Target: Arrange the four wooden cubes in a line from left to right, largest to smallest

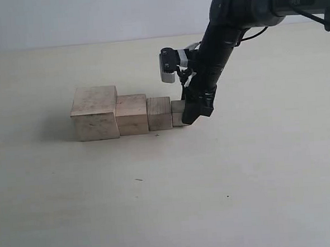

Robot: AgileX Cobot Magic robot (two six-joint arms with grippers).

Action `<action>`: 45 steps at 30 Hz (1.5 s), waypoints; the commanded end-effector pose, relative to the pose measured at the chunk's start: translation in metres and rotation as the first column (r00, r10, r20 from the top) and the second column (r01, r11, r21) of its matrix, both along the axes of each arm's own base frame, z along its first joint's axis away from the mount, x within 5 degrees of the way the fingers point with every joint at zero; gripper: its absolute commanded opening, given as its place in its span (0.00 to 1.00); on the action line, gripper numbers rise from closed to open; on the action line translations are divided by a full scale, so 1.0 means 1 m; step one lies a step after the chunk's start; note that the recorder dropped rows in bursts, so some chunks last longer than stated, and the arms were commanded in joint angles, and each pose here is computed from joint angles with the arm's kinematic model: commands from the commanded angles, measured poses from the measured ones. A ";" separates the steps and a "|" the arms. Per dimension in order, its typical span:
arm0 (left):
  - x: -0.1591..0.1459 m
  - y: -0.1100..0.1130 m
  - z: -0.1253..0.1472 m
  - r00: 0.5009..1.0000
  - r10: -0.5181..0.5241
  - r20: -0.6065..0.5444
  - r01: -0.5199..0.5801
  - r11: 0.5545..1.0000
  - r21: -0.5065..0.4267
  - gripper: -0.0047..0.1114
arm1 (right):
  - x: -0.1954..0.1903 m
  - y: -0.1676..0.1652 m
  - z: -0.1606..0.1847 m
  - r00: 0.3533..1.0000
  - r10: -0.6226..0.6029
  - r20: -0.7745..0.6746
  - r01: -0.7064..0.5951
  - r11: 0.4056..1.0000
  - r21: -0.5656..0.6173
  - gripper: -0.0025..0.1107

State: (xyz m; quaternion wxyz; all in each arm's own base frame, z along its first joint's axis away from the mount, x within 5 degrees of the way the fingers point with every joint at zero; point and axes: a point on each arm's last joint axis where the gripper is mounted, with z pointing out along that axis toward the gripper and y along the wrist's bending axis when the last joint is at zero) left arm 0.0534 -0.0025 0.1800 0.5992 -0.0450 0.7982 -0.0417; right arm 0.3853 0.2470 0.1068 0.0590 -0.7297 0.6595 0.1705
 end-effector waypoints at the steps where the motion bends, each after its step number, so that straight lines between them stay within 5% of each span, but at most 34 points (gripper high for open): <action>1: 0.000 0.000 0.001 1.000 -0.006 0.012 0.006 1.000 0.005 0.04 | -0.002 -0.003 -0.016 0.999 0.013 -0.029 -0.014 0.999 -0.047 0.17; 5: 0.000 0.000 0.001 1.000 -0.006 0.012 0.006 1.000 0.005 0.04 | -0.002 -0.003 -0.014 0.999 -0.027 -0.039 0.025 0.999 -0.048 0.58; 7: 0.000 0.000 0.001 1.000 -0.006 0.012 0.006 1.000 0.005 0.04 | -0.001 -0.002 -0.009 0.997 -0.068 -0.027 0.067 0.997 -0.045 0.69; 10: 0.000 0.000 0.001 1.000 -0.006 0.012 0.006 1.000 0.005 0.04 | 0.001 -0.002 0.007 0.995 -0.100 0.005 0.100 0.995 -0.029 0.71; 21: 0.000 0.000 0.001 1.000 -0.006 0.012 0.006 1.000 0.005 0.04 | 0.004 -0.014 0.062 0.931 -0.345 0.117 0.356 0.930 -0.088 0.61; 26: 0.000 0.000 0.001 1.000 -0.006 0.012 0.006 1.000 0.005 0.04 | 0.002 -0.015 0.052 0.920 -0.385 0.067 0.391 0.911 -0.130 0.46; 31: 0.000 0.000 0.001 1.000 -0.006 0.012 0.006 1.000 0.005 0.04 | 0.001 -0.018 0.037 0.913 -0.405 0.044 0.406 0.893 -0.196 0.45; 37: 0.000 0.000 0.001 1.000 -0.006 0.012 0.006 1.000 0.005 0.04 | 0.002 -0.018 0.030 0.829 -0.559 0.029 0.549 0.803 -0.231 0.44; 45: 0.000 0.000 0.001 1.000 -0.006 0.012 0.006 1.000 0.005 0.04 | 0.002 -0.018 0.027 0.719 -0.695 0.013 0.673 0.691 -0.263 0.03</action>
